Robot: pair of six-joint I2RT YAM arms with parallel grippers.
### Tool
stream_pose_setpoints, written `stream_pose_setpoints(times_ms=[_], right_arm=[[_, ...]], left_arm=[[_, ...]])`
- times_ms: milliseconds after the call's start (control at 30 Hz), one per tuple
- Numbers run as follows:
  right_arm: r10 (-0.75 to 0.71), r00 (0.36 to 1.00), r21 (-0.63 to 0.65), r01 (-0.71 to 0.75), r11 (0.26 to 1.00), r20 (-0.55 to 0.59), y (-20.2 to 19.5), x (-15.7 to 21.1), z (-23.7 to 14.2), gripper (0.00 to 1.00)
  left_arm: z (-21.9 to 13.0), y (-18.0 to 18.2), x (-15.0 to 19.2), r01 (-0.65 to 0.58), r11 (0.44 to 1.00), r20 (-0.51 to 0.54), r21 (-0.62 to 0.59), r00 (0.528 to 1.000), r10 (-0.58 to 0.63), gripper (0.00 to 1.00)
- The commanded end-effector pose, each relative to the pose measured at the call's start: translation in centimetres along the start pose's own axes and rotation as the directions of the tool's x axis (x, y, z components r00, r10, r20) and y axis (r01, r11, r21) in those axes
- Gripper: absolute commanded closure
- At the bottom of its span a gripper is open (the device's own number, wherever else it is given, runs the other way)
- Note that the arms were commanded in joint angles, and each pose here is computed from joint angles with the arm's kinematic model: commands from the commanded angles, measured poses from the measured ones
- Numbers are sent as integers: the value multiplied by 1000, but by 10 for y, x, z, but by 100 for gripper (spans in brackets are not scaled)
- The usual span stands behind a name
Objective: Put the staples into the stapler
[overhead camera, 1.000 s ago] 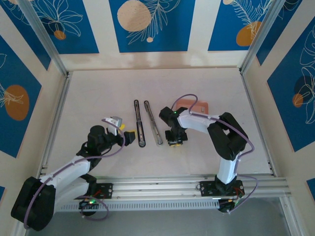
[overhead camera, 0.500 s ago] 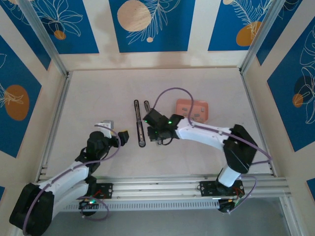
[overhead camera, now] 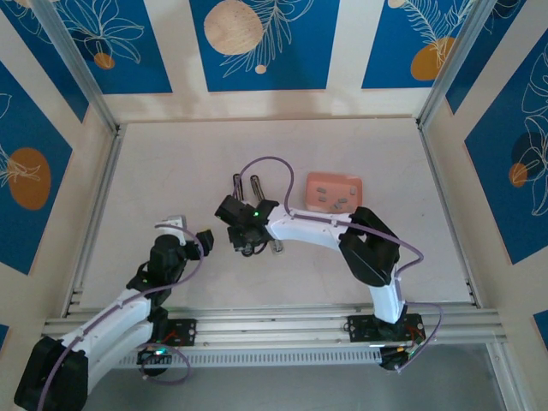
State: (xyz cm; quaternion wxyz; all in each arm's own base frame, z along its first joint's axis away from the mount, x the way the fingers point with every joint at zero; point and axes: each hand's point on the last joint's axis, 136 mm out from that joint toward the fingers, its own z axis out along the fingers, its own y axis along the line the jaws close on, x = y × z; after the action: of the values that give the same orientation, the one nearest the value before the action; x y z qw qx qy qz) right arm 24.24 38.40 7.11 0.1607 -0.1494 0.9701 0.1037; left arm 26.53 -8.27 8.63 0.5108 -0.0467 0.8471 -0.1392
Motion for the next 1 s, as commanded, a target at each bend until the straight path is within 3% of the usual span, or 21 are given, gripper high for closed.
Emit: stream_pose_setpoints(times_ms=[0, 967], right_arm=[[18, 1000, 38, -18, 999, -7, -5, -2, 0, 82], [28, 999, 89, -26, 996, -16, -15, -4, 11, 82]], left_arm=[[-1, 7, 2, -23, 999, -1, -33, 1000, 23, 11], [0, 7, 2, -51, 998, -4, -23, 999, 50, 10]])
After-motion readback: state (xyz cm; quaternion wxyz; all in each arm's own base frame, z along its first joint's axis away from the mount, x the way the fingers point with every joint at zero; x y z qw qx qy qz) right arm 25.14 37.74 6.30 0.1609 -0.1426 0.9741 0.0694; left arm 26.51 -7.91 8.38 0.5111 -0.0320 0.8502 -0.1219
